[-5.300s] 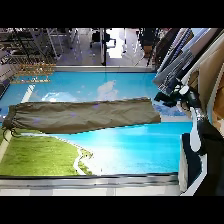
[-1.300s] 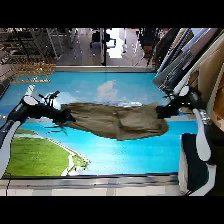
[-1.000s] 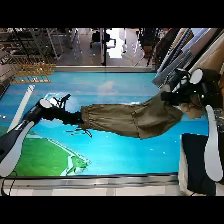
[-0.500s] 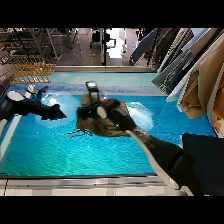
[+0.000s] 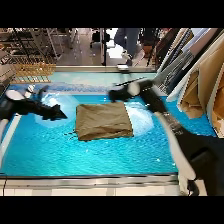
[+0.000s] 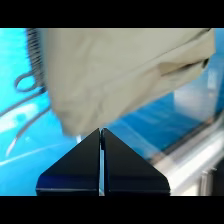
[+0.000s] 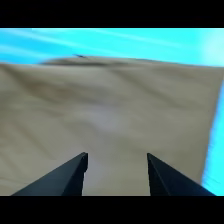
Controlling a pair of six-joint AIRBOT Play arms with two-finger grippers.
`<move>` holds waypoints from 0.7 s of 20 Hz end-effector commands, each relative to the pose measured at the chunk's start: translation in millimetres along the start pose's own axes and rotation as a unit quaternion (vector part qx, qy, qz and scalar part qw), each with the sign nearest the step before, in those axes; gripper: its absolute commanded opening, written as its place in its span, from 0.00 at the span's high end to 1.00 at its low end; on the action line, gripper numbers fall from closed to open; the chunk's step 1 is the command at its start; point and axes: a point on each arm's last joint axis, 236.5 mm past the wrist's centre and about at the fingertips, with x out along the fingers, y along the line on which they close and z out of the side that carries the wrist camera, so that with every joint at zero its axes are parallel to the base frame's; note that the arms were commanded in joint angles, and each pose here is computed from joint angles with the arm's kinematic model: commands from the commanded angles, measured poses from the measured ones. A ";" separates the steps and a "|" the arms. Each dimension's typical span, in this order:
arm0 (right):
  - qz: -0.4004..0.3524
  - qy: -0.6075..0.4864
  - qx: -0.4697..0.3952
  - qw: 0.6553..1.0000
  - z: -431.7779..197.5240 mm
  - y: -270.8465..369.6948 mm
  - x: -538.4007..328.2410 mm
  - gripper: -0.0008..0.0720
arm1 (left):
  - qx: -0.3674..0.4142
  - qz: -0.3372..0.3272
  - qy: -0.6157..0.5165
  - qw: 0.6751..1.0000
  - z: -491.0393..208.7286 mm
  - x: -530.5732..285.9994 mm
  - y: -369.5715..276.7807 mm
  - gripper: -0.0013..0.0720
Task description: Fold the clothes and pants, and hang the long-sleeved shirts on hangers.
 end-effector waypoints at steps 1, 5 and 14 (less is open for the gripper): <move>0.067 0.129 0.081 0.986 -57.1 -74.5 -18.7 0.34 | 0.018 0.018 0.032 0.999 -3.4 65.2 -0.2 0.96; 0.158 0.138 0.186 0.960 -95.4 -113.8 32.8 0.20 | -0.061 0.043 0.076 0.994 -20.6 111.8 31.1 0.96; 0.370 0.174 0.185 0.893 -101.5 -76.1 109.0 0.06 | -0.078 0.042 0.090 0.992 -27.1 124.5 41.5 0.96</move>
